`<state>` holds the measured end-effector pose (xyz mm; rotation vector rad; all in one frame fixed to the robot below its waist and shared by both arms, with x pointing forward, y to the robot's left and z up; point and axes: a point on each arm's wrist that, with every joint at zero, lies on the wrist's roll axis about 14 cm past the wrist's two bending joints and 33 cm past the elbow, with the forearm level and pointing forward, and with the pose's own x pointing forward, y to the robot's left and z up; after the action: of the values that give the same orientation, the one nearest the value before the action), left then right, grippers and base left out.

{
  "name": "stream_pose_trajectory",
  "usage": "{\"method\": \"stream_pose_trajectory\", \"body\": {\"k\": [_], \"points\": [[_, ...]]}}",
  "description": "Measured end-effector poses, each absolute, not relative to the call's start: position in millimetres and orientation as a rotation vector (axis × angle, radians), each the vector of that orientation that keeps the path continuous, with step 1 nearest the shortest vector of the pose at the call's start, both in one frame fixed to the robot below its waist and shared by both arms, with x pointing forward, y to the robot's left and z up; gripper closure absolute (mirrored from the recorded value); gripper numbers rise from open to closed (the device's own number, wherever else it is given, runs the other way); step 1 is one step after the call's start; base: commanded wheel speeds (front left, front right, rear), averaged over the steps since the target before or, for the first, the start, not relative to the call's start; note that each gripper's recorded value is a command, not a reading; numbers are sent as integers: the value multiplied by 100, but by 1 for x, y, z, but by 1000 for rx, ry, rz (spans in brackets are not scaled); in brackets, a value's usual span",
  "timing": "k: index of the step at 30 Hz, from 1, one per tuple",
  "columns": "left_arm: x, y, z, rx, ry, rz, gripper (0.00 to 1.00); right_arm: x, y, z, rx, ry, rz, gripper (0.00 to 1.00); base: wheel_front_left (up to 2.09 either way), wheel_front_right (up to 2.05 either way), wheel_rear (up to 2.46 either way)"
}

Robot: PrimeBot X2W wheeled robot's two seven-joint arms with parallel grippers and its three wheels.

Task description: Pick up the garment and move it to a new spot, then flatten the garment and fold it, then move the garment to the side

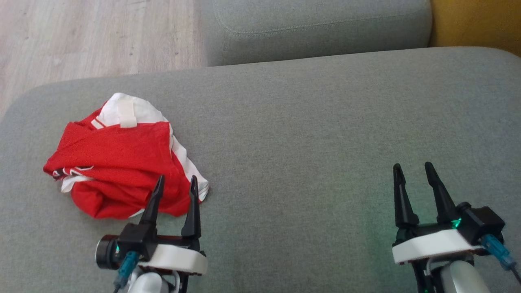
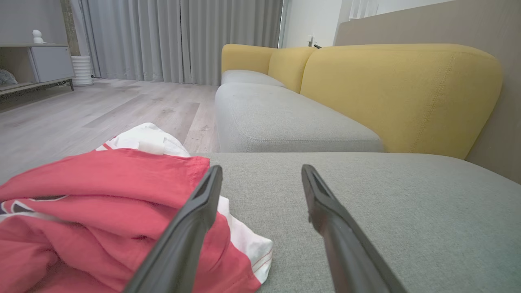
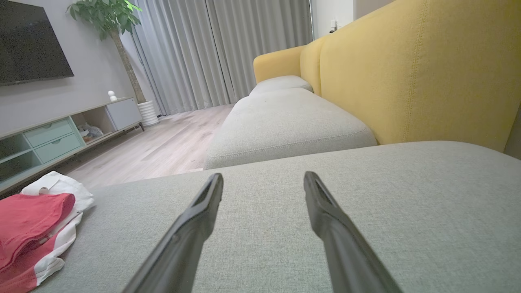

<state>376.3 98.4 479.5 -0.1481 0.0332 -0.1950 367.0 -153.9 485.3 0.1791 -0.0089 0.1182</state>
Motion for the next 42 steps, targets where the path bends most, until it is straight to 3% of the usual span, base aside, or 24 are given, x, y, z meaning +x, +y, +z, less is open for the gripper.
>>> {"method": "stream_pose_trajectory", "body": {"k": [12,42], "points": [[376,109,479,-158,32,-170,0,369,-149,482,189,2,132,0,0,0,0],[305,228,482,-146,-11,217,0,356,3,493,201,18,602,0,0,0,0]]}}
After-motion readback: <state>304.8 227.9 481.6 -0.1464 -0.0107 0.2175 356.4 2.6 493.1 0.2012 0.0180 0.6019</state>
